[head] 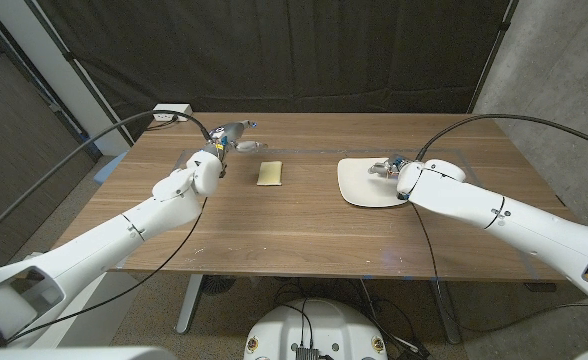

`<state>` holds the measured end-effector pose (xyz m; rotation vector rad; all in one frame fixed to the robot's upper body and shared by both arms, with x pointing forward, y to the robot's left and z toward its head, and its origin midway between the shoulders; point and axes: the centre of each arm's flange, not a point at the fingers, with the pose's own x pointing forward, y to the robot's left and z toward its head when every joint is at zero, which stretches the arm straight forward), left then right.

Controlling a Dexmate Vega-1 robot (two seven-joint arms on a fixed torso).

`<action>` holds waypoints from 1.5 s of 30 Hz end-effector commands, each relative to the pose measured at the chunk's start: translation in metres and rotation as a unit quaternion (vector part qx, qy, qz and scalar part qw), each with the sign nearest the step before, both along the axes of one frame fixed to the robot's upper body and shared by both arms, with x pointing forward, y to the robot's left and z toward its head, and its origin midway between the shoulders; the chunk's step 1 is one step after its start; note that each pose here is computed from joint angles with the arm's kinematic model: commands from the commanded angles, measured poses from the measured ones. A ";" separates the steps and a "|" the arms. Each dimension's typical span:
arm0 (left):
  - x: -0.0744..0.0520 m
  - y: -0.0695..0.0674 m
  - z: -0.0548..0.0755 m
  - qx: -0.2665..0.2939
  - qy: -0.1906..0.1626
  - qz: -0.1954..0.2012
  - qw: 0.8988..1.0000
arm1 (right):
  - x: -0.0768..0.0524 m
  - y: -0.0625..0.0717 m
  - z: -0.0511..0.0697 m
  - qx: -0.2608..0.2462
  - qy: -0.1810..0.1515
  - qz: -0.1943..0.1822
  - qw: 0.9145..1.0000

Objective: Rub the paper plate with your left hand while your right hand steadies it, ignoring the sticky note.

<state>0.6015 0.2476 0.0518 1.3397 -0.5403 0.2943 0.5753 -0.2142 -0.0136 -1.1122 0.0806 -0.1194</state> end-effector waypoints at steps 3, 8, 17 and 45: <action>-0.005 -0.007 0.002 0.055 0.003 0.052 0.997 | 0.003 0.000 -0.001 -0.016 0.037 -0.013 0.999; -0.005 -0.010 0.003 0.068 0.019 0.061 0.996 | 0.003 -0.001 -0.002 -0.018 0.045 -0.014 0.999; 0.002 -0.014 0.002 0.088 0.056 0.071 0.992 | 0.005 -0.001 -0.004 -0.012 0.041 -0.019 0.999; 0.014 -0.039 -0.012 0.138 0.080 0.076 0.984 | 0.007 -0.012 -0.002 0.000 0.029 -0.026 0.999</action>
